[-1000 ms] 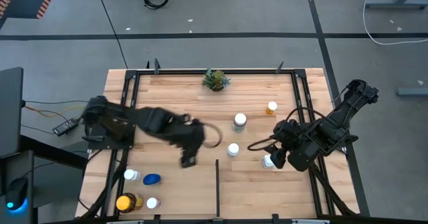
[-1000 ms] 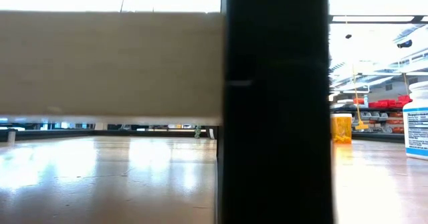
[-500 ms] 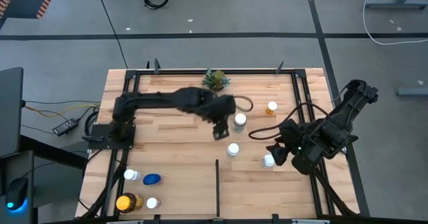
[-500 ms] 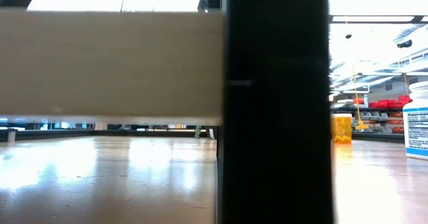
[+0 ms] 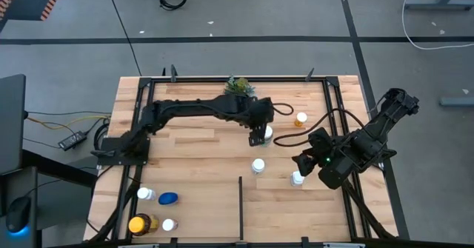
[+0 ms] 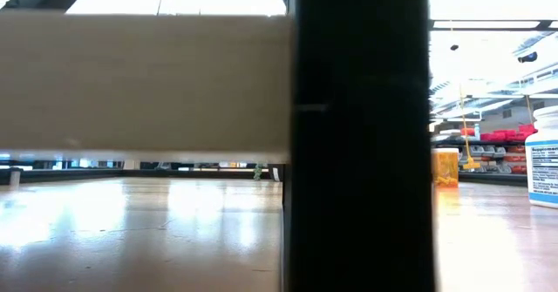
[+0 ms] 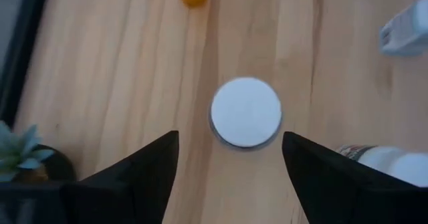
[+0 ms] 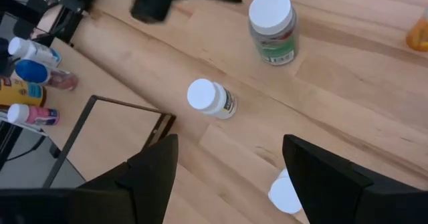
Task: Pick and place medicine bottles onto shelf by color
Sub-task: Put the white and green medicine bottle on the shelf
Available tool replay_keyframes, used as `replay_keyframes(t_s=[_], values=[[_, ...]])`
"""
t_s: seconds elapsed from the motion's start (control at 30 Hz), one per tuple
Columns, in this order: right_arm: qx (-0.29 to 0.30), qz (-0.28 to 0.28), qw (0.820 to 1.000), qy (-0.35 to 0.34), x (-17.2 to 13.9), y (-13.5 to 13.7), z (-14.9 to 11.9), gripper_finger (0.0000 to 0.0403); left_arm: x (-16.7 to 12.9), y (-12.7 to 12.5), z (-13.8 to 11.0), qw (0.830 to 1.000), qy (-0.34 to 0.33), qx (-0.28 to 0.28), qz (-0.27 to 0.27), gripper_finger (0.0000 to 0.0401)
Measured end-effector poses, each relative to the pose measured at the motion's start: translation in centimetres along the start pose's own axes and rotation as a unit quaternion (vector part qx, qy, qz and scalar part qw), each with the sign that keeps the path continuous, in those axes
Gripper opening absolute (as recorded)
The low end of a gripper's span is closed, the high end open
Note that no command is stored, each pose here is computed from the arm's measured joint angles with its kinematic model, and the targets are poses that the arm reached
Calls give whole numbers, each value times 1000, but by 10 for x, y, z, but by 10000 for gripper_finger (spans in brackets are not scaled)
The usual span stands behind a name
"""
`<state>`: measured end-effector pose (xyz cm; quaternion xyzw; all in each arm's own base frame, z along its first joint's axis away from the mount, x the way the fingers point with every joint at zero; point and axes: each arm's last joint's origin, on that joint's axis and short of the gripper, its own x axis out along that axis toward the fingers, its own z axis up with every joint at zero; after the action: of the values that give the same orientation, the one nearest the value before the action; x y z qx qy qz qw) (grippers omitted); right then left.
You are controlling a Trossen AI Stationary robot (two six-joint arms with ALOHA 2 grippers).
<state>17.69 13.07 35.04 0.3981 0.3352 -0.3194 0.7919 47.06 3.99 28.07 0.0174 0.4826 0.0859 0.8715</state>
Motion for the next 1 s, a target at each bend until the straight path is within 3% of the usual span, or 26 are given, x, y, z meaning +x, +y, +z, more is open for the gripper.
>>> replay_keyframes(t_s=[0.2, 0.5, 1.0], values=[[9, 0, 1000, 1, 0, 0, 0, 276, 28, -5, -3, 1000, 15, 3, -1, 311], [19, -1, 1000, 7, 0, 0, 0, 276, 28, -7, 6, 999, -36, -2, -3, 362], [26, -2, 1000, 15, 0, 0, -1, 276, 64, -16, -7, 999, 15, -20, -25, 353]])
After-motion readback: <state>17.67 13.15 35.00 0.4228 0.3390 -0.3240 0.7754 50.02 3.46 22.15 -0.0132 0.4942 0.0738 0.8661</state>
